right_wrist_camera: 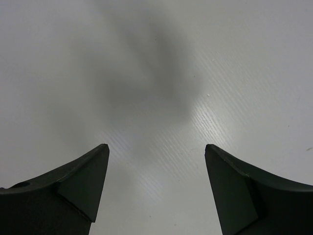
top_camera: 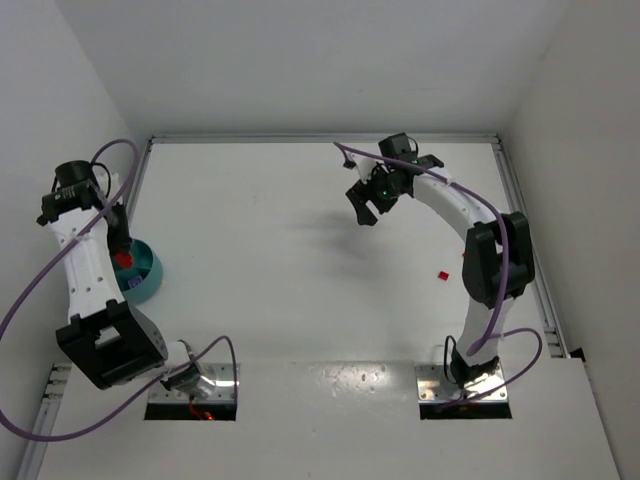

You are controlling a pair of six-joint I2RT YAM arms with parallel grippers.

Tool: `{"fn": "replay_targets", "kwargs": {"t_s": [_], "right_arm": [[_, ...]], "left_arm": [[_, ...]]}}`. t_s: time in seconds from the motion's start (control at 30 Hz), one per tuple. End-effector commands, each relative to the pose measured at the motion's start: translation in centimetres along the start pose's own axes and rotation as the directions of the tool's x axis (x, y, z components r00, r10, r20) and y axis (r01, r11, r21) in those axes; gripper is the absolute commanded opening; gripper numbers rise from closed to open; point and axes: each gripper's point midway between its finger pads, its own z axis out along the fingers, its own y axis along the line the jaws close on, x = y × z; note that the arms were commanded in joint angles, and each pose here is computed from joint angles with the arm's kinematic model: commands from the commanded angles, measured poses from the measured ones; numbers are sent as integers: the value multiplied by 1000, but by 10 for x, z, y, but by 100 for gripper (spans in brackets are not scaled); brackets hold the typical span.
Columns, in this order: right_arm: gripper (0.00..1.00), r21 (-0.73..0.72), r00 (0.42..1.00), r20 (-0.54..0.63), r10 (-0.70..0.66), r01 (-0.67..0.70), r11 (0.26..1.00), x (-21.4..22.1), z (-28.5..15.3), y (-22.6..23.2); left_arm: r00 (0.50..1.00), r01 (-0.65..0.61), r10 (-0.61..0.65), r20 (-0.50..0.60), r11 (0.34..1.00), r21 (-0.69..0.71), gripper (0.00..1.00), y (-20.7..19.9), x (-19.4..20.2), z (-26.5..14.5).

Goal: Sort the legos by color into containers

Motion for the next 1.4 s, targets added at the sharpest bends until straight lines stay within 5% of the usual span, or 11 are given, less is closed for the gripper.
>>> {"fn": "replay_targets", "kwargs": {"t_s": [0.0,0.47,1.03,1.2,1.37], "right_arm": [[80,-2,1000,-9,-10,10,1000,-8,-2,-5],[80,8,1000,-10,-1,2,1000,-15,-1,-11],[80,29,999,-30,11,-10,1000,-5,-2,-11],[80,45,999,-38,11,-9,999,-4,-3,-14],[80,56,998,-49,32,-30,998,2,-3,-17]], "left_arm": [[996,35,-31,86,999,-41,16,8,-8,-5],[991,116,-121,64,990,84,18,-16,-19,30],[995,88,-90,54,996,32,28,-17,-34,56],[996,78,-80,46,996,38,47,-21,-34,58],[994,69,-74,78,995,69,54,-28,-43,58]]}}
